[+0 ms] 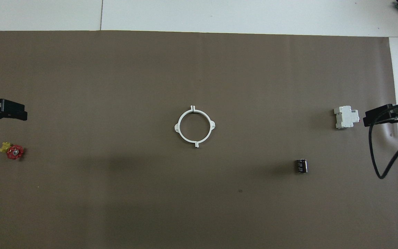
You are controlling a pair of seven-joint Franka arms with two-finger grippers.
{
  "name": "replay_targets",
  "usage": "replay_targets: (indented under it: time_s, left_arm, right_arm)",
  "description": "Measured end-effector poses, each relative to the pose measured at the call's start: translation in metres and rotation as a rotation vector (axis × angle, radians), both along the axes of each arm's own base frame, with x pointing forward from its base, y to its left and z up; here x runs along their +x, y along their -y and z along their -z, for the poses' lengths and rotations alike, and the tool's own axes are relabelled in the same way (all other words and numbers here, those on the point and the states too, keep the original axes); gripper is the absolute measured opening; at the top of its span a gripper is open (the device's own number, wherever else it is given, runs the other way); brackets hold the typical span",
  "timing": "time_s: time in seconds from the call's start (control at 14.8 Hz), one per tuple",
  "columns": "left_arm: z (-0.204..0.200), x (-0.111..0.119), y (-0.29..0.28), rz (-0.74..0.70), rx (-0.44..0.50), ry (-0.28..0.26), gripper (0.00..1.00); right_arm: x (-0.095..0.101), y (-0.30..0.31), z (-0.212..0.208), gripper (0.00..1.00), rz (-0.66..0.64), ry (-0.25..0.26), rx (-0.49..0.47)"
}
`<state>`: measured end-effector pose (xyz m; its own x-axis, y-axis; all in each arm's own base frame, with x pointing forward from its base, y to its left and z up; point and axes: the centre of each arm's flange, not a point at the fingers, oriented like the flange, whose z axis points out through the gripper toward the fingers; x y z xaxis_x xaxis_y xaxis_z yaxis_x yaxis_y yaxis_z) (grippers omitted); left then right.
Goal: Assemble drain pipe with both arms
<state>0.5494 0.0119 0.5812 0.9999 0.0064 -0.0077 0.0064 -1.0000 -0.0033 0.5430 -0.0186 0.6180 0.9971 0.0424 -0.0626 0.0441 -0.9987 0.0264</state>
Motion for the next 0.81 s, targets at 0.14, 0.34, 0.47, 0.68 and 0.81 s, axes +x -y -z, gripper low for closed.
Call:
replay_targets:
  time_s: [0.14,0.34,0.47,0.68,0.81]
  left_arm:
    - [0.001,-0.001,0.0,0.0,0.0,-0.008,1.0]
    - [-0.004,-0.002,0.004,0.004,-0.001,-0.02,1.0]
    - [-0.01,-0.002,0.005,0.003,-0.001,-0.021,1.0]
    - [-0.014,-0.001,0.005,0.002,-0.001,-0.022,1.0]
    - [-0.014,0.0,0.005,0.002,-0.001,-0.022,1.0]
  right_arm:
    - [0.0,0.0,0.0,1.0,0.0,0.0,0.0]
    - [0.0,0.0,0.0,1.0,0.0,0.0,0.0]
    - [0.0,0.0,0.0,1.0,0.0,0.0,0.0]
    - [0.0,0.0,0.0,1.0,0.0,0.0,0.0]
    - [0.0,0.0,0.0,1.0,0.0,0.0,0.0]
